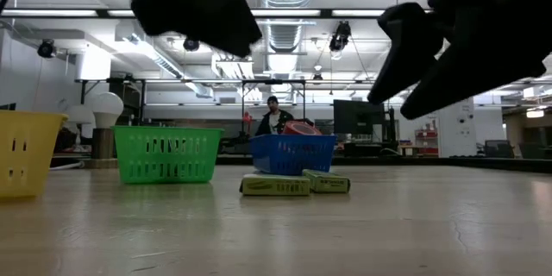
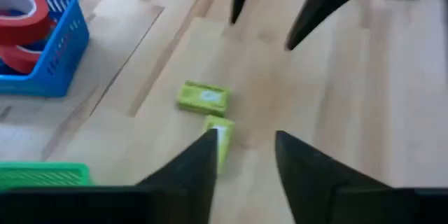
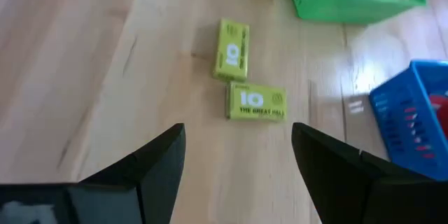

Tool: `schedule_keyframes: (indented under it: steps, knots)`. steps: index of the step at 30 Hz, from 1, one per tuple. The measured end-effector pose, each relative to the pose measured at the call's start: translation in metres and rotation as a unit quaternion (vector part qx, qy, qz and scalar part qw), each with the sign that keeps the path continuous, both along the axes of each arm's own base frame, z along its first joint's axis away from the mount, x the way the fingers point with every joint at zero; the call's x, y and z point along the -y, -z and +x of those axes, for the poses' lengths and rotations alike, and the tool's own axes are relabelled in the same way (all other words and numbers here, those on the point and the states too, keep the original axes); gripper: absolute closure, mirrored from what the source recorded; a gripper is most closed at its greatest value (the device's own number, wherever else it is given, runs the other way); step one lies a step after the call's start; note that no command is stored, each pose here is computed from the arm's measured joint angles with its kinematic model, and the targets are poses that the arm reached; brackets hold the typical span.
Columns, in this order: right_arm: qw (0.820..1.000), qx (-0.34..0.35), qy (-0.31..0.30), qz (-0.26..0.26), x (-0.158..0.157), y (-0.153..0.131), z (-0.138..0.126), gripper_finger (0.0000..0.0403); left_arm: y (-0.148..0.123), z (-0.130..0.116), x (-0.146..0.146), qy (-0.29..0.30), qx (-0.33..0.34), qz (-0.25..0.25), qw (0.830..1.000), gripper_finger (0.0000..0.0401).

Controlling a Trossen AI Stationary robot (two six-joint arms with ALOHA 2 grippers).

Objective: Pick and place Stapler, Stapler remover, tape
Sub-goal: Put the bottom green staple box into the yellow basket

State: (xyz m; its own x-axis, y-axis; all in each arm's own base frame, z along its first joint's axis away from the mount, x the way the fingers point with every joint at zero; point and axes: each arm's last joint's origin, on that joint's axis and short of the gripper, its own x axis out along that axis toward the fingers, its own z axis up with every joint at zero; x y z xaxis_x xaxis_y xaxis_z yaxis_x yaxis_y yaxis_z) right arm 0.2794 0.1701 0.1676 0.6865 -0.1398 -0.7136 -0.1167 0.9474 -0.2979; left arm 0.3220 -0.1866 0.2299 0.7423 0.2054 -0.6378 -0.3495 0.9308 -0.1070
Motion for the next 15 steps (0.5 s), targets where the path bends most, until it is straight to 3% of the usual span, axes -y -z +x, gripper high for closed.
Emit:
schedule_keyframes:
  steps: [6,11,15]
  knots:
    - [1.000,0.010,0.002,0.027,-0.002,0.000,-0.012,0.0163,0.021,0.013,-0.041,-0.015,-0.044,-0.015,0.999,0.0185]
    - [0.998,0.026,0.001,0.059,0.005,-0.008,-0.029,0.0211,0.030,0.021,-0.057,0.043,-0.043,-0.026,0.998,0.0179]
    - [0.991,0.057,-0.014,0.122,0.016,-0.017,-0.047,0.0282,0.029,0.024,-0.057,0.095,-0.040,-0.018,0.995,0.0181]
